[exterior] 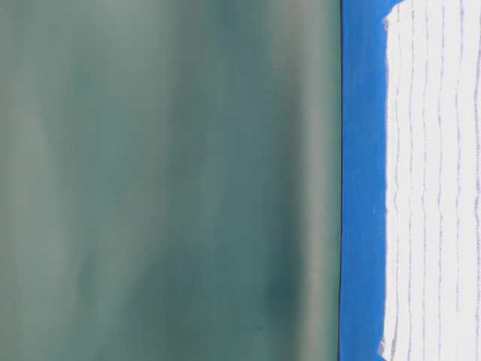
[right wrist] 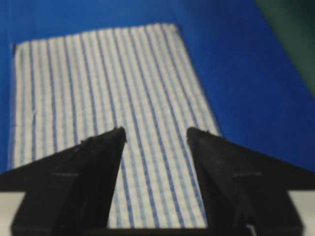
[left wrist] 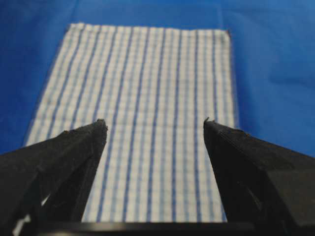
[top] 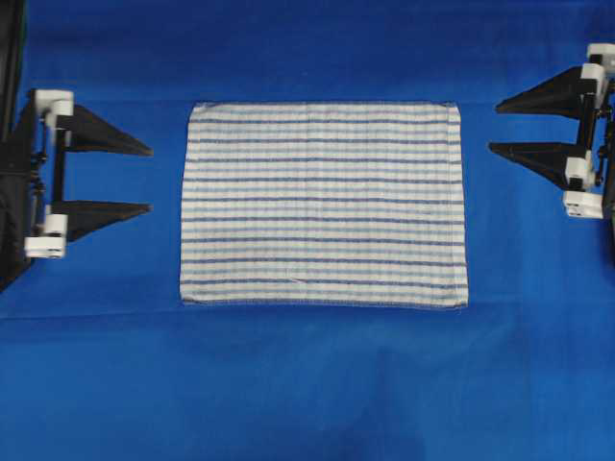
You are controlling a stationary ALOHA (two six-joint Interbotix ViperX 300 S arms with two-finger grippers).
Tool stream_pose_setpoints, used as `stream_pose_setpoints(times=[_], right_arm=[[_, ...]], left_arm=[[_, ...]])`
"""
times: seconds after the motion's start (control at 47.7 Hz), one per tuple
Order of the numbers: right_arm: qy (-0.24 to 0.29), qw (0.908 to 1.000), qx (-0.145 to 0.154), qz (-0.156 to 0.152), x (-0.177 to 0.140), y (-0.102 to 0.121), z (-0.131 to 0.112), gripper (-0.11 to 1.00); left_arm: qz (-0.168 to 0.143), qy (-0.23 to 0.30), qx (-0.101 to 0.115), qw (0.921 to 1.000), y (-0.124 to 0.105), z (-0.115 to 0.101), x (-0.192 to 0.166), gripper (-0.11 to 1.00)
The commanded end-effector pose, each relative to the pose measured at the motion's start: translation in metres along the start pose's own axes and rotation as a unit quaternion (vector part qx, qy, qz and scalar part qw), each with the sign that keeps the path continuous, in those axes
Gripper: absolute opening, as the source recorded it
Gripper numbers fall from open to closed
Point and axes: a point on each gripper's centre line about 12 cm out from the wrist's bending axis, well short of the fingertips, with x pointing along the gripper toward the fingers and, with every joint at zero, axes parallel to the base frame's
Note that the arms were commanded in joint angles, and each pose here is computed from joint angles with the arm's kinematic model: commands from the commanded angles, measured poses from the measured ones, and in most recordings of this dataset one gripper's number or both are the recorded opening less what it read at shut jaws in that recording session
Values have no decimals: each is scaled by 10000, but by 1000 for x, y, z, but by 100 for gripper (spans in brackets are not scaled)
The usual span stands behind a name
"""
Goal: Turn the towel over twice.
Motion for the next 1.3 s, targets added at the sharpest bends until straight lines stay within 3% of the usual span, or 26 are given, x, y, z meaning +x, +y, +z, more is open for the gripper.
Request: stream_pose_setpoints(times=[0.0,0.419,0.629,0.817,1.278], right_arm=[[-204,9998,46,53,-1,-1,0,59],[-241,9996,170,28,2,-5,-8,59],[-29,9986,343,-406,12,-27,-16,59],[476,9942,563,-781,36,-51,-38,59],[1525,9782,1051,-935,102,-90,-103,59]], left_arm=[[25,-161,-11,9999,1,1,-7,73],[157,-223,-33,9996,6,-5,-10,73],[677,-236,-50,9974,27,-10,-1,73],[1111,19,95,9938,47,-27,15,73],[1924,879,-126,9773,103,-87,63,74]])
